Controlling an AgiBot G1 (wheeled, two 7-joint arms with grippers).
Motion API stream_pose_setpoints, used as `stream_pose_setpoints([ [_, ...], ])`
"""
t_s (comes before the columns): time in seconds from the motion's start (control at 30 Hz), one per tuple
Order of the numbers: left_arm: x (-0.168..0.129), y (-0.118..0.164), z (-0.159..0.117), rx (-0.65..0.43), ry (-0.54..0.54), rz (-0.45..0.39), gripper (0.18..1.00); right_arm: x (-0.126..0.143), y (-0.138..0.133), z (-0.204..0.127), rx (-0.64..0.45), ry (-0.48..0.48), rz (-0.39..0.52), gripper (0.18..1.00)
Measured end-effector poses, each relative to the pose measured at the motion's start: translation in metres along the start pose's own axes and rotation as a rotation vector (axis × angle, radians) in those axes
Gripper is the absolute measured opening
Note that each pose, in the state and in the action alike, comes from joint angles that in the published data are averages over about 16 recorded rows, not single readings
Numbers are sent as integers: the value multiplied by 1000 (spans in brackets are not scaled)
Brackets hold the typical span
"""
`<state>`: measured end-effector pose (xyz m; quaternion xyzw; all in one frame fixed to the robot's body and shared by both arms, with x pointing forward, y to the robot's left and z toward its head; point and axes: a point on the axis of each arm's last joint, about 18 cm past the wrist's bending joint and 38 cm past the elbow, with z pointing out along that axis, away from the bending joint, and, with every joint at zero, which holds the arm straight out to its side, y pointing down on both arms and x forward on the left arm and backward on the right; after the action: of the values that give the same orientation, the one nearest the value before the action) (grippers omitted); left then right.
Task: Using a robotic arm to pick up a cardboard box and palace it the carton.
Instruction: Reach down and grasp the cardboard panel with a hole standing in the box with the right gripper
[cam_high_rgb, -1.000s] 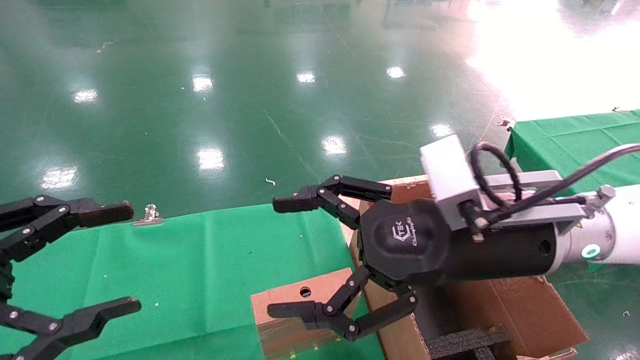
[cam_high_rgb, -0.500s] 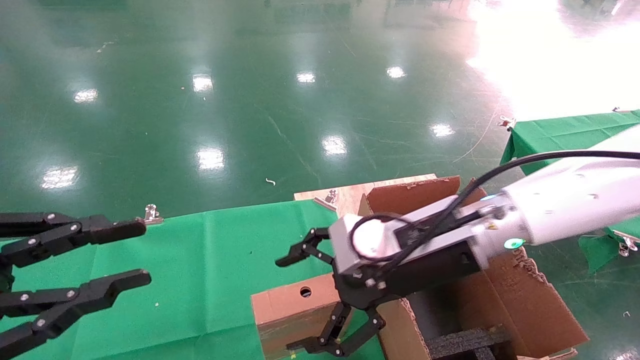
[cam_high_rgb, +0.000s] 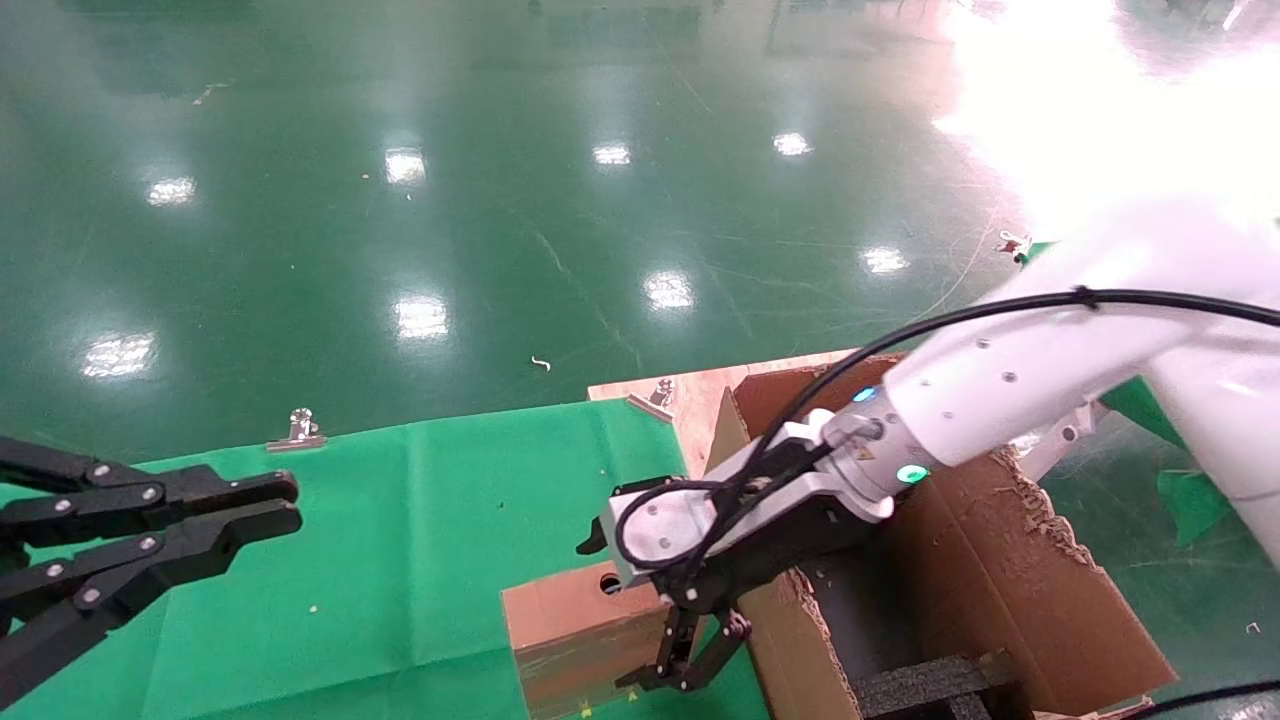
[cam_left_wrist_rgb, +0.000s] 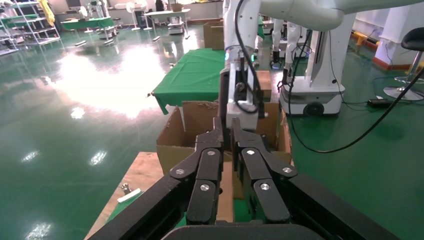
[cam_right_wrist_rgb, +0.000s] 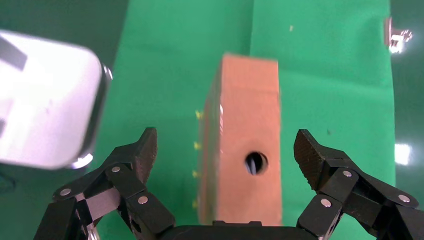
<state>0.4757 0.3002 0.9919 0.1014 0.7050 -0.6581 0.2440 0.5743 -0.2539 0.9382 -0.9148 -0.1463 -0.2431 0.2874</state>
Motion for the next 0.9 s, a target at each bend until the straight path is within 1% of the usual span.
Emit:
stream_pose_setpoints([
  [0.07,0,0,0,0,0,0,254,4,0,4,-34,-7,-16,1000],
  [0.27,0,0,0,0,0,0,209,13,-1,13,-120,-28,-65,1000],
  [0.47,0,0,0,0,0,0,199,17,-2,20,-175,-50,-110,1000],
  [0.73,0,0,0,0,-1,0,229,18,-3,25,-205,-68,-143,998],
  [0.9,0,0,0,0,-1,0,283,18,-3,26,-210,-72,-146,988],
])
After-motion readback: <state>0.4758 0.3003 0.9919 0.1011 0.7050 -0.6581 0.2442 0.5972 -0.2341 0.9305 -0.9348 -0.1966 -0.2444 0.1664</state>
